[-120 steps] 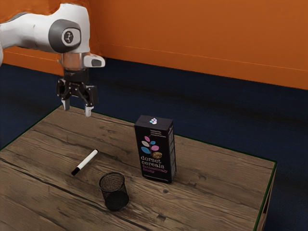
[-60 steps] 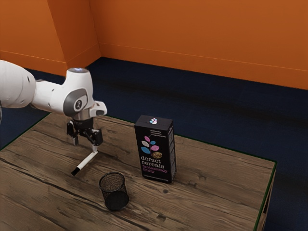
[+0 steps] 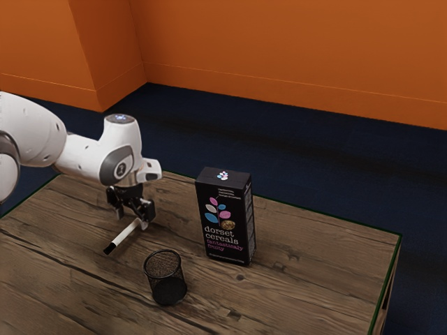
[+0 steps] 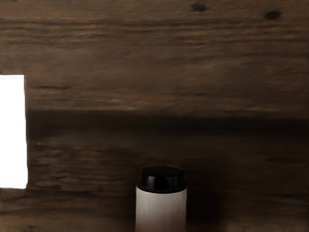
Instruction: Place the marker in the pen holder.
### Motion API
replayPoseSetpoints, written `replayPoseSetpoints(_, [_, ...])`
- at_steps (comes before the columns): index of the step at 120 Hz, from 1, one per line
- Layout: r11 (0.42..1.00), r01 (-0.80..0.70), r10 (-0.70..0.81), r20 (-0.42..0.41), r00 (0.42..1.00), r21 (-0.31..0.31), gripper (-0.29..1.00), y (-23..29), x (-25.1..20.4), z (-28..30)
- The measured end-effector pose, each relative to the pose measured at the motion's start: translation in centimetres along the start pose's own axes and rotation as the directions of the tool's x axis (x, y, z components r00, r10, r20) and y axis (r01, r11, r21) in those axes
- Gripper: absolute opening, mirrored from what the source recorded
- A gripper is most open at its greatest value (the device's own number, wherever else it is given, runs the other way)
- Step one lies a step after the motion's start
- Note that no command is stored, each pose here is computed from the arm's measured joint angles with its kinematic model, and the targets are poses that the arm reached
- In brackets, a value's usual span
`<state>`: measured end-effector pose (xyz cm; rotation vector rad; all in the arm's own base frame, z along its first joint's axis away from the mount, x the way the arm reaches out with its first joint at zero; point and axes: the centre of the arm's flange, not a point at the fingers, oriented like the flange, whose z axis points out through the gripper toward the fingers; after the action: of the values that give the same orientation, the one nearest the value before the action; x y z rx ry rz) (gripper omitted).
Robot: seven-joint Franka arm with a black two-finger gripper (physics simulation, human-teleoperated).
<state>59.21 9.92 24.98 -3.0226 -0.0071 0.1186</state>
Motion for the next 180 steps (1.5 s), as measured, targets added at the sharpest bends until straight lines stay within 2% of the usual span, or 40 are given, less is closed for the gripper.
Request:
replayPoseSetpoints(22, [1.0,-0.009,0.009,-0.01,1.0,0.001,0.36,-0.1,0.1,0.1])
replayPoseSetpoints(39, [1.0,-0.011,0.011,-0.014,1.0,0.0,0.2,-0.1,0.2,0.1])
replayPoseSetpoints(68, [1.0,-0.016,0.016,-0.019,1.0,0.0,0.04,-0.1,0.2,0.0])
replayPoseSetpoints(92, [1.0,-0.016,0.016,-0.039,0.999,0.005,-0.02,0.0,0.1,-0.5])
replayPoseSetpoints(102, [1.0,-0.015,0.015,-0.102,0.995,0.003,-0.03,0.1,0.3,-3.5])
replayPoseSetpoints(114, [0.999,-0.042,0.038,-0.244,0.969,-0.011,-0.03,2.0,-0.4,-10.8])
replayPoseSetpoints(129, [0.994,-0.109,0.089,-0.422,0.902,-0.023,-0.04,5.9,-6.8,-19.9])
replayPoseSetpoints(137, [0.991,-0.131,0.105,-0.487,0.867,-0.019,-0.04,7.2,-11.2,-22.8])
replayPoseSetpoints(151, [0.986,-0.169,0.142,-0.545,0.826,0.0,-0.04,9.5,-15.8,-24.6])
replayPoseSetpoints(180, [0.972,-0.233,0.195,-0.585,0.787,0.011,-0.04,14.6,-20.2,-25.1])
